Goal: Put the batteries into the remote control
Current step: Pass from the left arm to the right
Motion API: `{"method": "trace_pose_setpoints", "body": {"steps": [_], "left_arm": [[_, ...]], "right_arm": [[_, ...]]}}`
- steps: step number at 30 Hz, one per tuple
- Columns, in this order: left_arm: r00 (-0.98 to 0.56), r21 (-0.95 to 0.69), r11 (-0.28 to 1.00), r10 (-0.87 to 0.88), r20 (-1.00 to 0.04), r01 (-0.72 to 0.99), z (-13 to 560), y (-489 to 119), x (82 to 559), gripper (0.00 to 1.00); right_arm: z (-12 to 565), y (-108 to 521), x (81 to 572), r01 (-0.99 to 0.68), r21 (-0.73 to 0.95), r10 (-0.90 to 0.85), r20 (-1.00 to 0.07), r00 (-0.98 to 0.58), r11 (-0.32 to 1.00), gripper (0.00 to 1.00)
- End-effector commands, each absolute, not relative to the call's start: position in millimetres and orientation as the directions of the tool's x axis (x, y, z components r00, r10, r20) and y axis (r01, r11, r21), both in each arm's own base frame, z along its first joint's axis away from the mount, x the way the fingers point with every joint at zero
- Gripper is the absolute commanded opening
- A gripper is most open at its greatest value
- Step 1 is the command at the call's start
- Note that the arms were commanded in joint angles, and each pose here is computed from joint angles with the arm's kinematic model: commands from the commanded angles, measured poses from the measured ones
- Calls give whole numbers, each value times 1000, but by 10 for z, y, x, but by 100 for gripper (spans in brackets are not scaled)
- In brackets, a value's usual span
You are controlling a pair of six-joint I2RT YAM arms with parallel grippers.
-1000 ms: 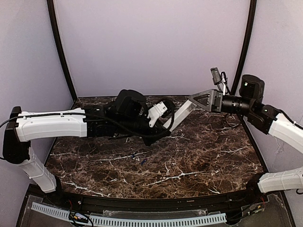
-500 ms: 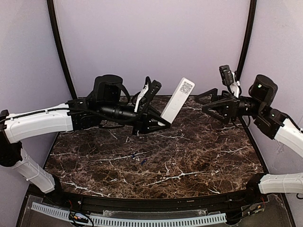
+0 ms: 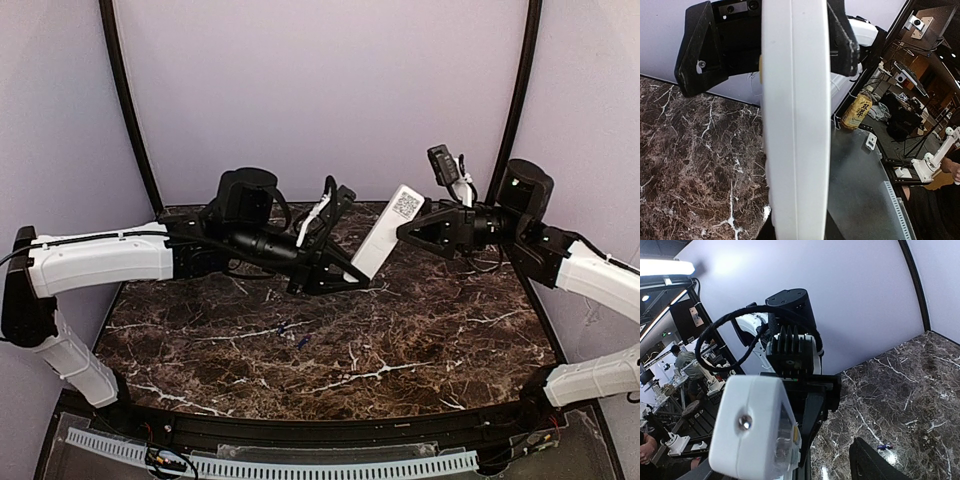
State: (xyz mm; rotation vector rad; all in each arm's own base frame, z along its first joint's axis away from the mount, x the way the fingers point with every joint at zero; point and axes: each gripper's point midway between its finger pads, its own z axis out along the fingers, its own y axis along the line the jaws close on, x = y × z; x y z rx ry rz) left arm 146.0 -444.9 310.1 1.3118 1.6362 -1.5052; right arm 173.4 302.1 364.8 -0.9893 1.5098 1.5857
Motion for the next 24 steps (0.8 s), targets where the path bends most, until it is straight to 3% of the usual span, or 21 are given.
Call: {"method": "trace_pose_setpoints", "body": {"steps": [1,11,15,17,18,20,24], "left_arm": [[-380,-428,-141,278,-882,893,3132,-4488,1433,0],[-379,-424,-131,272,-885,896,3093,-4513,1471,1],[-372,-411,-113,260,-891,905,3090,-4500,1492,6],[-370,-404,-99,253,-894,909,3089,-4488,1513,19],[-371,-402,-87,247,-895,911,3088,-4479,1530,33],[-384,-404,-46,228,-895,914,3097,-4456,1604,50],[-444,-441,45,123,-888,896,3144,-4353,1820,66]], "right_arm": [[3859,3057,1719,-919,389,34,-920,-391,-62,69],[3758,3084,1778,-914,404,27,-914,-405,-36,31],[3753,3086,1789,-913,408,26,-912,-409,-29,11],[3756,3085,1806,-911,412,29,-911,-412,-18,5],[3750,3083,1833,-909,417,34,-909,-416,-2,4],[3739,3066,1882,-904,426,47,-904,-425,33,1],[3707,2993,2037,-887,437,97,-899,-427,147,0]]}}
